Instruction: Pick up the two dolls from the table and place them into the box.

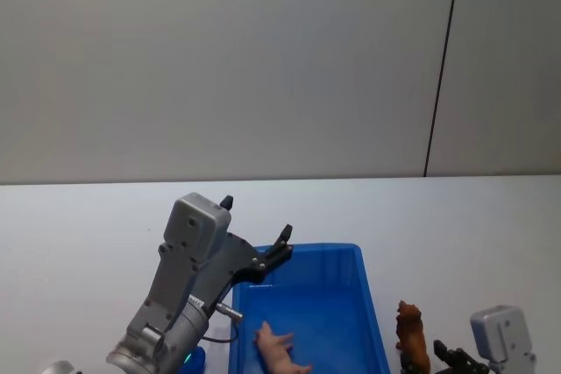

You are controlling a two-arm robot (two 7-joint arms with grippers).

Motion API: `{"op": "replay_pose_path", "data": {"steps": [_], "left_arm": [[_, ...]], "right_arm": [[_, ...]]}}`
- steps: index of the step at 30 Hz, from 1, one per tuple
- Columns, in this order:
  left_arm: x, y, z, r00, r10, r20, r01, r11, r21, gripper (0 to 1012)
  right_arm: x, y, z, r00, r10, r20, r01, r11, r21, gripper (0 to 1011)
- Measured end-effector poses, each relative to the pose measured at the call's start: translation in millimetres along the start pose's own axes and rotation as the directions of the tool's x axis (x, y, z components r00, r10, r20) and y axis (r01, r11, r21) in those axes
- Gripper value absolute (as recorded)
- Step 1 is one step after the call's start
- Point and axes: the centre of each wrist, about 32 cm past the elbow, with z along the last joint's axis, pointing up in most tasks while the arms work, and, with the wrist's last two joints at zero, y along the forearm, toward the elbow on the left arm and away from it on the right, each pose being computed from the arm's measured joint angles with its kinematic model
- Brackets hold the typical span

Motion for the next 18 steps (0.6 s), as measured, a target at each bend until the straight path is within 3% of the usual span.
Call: {"op": "replay_pose_path", "data": {"steps": [9, 18], "left_arm": [[0.0, 0.0, 0.0, 1.0000, 0.000, 0.000, 0.000, 1.0000, 0.000, 1001], [0.0, 0.0, 0.0, 1.0000, 0.000, 0.000, 0.000, 1.0000, 0.000, 1001]], "right_arm": [[0.9, -0.2, -1.0, 1.000, 0.000, -0.010, 0.000, 1.000, -0.007, 290], [3.2, -1.1, 1.7, 1.000, -0.006, -0.008, 0.006, 1.000, 0.006, 280]]}}
